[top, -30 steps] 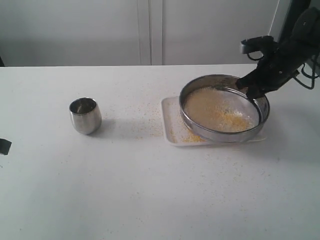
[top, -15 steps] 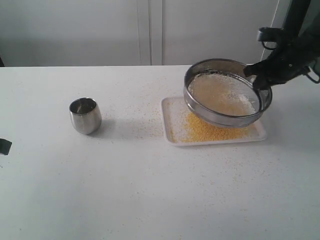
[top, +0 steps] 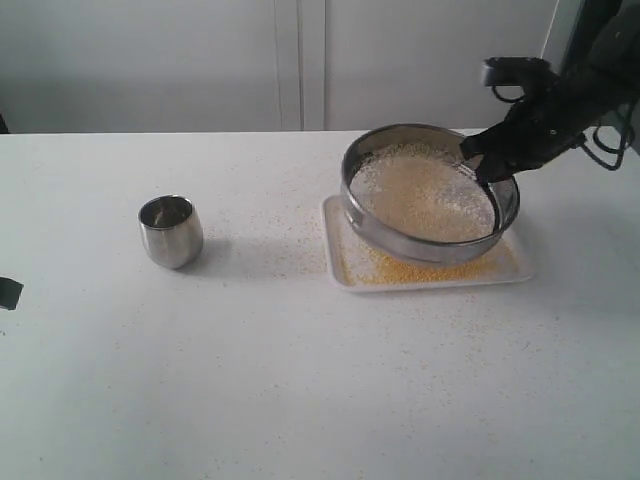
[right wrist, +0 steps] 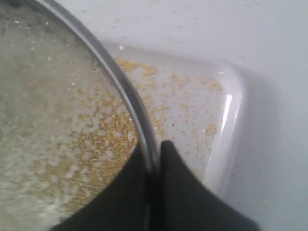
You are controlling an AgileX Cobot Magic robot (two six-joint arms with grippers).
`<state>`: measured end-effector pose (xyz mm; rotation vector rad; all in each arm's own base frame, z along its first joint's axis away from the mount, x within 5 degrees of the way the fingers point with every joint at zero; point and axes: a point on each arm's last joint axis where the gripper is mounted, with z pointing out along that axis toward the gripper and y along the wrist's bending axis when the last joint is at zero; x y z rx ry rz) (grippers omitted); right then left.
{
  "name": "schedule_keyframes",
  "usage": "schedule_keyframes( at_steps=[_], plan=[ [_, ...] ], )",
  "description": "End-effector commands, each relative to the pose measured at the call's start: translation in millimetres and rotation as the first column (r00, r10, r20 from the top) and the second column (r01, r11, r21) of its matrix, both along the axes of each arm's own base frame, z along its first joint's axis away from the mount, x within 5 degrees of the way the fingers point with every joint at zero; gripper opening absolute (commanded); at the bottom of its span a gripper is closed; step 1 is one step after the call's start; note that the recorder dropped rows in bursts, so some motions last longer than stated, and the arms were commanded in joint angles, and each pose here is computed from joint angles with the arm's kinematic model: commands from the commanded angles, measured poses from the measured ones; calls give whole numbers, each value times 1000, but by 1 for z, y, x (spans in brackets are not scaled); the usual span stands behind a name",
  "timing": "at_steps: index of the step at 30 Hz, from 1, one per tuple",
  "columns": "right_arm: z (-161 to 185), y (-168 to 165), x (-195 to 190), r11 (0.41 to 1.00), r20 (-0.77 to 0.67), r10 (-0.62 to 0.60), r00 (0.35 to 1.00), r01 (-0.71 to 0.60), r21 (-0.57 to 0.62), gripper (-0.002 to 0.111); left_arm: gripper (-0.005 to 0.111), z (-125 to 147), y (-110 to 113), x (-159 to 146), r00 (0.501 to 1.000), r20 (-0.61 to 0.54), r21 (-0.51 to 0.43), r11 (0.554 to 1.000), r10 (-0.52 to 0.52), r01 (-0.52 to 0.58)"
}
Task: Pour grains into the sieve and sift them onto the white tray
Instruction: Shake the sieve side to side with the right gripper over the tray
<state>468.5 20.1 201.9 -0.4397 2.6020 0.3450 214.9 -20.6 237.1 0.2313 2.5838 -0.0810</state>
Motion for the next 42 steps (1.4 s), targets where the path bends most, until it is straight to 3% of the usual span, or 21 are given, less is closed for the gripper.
schedule_keyframes(
  at_steps=[1,5,9,11,13,16,17,19,21,24,26,28,30,31,33,35,36,38,40,41,42],
  plan=[
    [15,-18,6,900,-30,-422,906,423,103,0,0,0,1,-2,1000,-2,-4,1000,5,-5],
    [9,10,-7,990,-4,138,990,-138,-18,0,0,0,1,-2,1000,-2,-4,1000,5,-5],
    [9,-11,4,904,-64,-417,906,421,69,0,0,0,1,-2,1000,-2,-4,1000,5,-5],
    [9,2,-1,991,-36,-134,990,134,15,0,0,0,1,-2,1000,-2,-4,1000,5,-5],
    [9,11,-8,990,-42,120,992,-122,-72,0,0,0,1,-2,1000,-2,-4,1000,5,-5],
    [10,-10,1,938,-44,-347,937,345,-43,0,0,0,1,-2,1000,-2,-4,1000,5,-5],
    [10,-10,1,929,-62,-370,927,369,-29,0,0,0,1,-2,1000,-2,-4,1000,5,-5],
    [8,4,-9,999,-94,-6,996,1,-55,0,0,0,1,-2,1000,-2,-4,1000,5,-5],
    [9,12,-15,968,-87,226,970,-233,-88,0,0,0,1,-2,1000,-2,-4,1000,5,-5],
    [14,-4,0,956,-45,-293,955,293,-7,0,0,0,1,-2,1000,-2,-4,1000,5,-5],
    [17,-4,1,920,-76,-381,921,386,72,0,0,0,1,-2,1000,-2,-4,1000,5,-5],
    [18,15,-8,996,-83,-62,995,67,63,0,0,0,1,-2,1000,-2,-4,1000,5,-5],
    [21,28,-17,955,-51,298,953,-297,16,0,0,0,1,-2,1000,-2,-4,1000,5,-5],
    [21,24,-14,965,-41,262,964,-263,-19,0,0,0,1,-2,1000,-2,-4,1000,5,-5],
    [25,5,-1,991,-10,-128,992,128,-27,0,0,0,1,-2,1000,-2,-4,1000,5,-5],
    [27,-6,2,918,-45,-394,918,395,33,0,0,0,1,-2,1000,-2,-4,1000,5,-5],
    [27,-4,1,936,-51,-350,935,351,26,0,0,0,1,-2,1000,-2,-4,1000,5,-5],
    [25,12,-9,999,-51,13,999,-15,-43,0,0,0,1,-2,1000,-2,-4,1000,5,-5],
    [22,12,-13,962,-54,209,976,-215,-166,0,0,0,1,-2,1000,-2,-4,1000,5,-5],
    [23,3,-7,990,-40,-9,999,3,-141,0,0,0,1,-2,1000,-2,-4,1000,5,-5],
    [25,-9,-2,918,-65,-397,916,396,-27,0,0,0,1,-2,1000,-2,-4,1000,5,-5]
  ],
)
